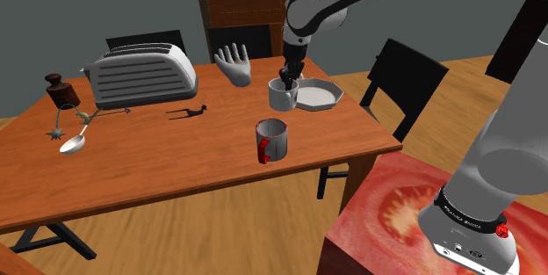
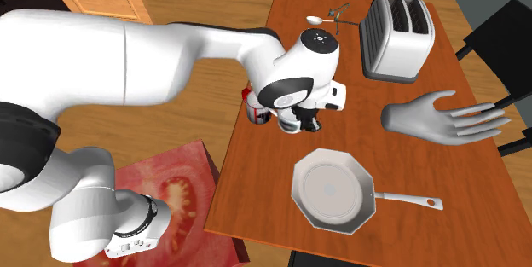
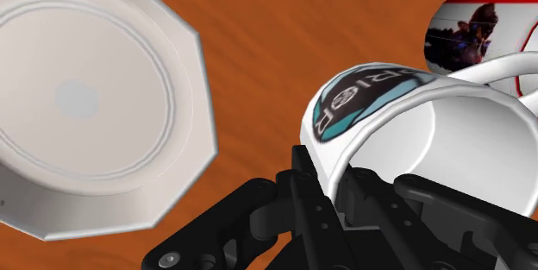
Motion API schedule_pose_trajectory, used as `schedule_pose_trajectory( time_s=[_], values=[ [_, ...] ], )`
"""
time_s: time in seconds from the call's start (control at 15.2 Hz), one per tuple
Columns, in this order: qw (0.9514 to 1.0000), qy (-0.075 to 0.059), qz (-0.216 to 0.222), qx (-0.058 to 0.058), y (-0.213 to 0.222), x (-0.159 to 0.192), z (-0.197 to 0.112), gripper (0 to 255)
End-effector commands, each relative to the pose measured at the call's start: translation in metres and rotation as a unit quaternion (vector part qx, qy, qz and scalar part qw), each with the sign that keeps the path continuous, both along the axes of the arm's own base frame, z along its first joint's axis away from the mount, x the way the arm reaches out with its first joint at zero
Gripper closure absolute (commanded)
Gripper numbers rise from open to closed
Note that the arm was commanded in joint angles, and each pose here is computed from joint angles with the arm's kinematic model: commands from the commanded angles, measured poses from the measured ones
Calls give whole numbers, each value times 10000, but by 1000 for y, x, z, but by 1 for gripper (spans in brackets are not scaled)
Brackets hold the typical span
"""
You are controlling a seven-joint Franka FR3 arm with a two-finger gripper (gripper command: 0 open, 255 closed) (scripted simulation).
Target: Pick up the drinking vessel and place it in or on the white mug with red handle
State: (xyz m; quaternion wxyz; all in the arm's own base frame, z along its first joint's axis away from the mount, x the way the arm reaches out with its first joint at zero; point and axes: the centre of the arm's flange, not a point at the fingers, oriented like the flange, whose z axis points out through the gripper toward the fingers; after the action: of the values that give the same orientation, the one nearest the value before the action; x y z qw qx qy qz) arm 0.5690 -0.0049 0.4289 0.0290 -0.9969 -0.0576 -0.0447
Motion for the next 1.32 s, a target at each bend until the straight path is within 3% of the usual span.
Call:
schedule_pose_trajectory(
  time_s=[0.0, 0.86, 1.25],
  values=[
    [10000, 2, 0, 0, 0, 0, 12, 255],
    [10000, 2, 0, -1, 0, 0, 78, 255],
    [10000, 2, 0, 0, 70, -37, 82, 255]
  ],
)
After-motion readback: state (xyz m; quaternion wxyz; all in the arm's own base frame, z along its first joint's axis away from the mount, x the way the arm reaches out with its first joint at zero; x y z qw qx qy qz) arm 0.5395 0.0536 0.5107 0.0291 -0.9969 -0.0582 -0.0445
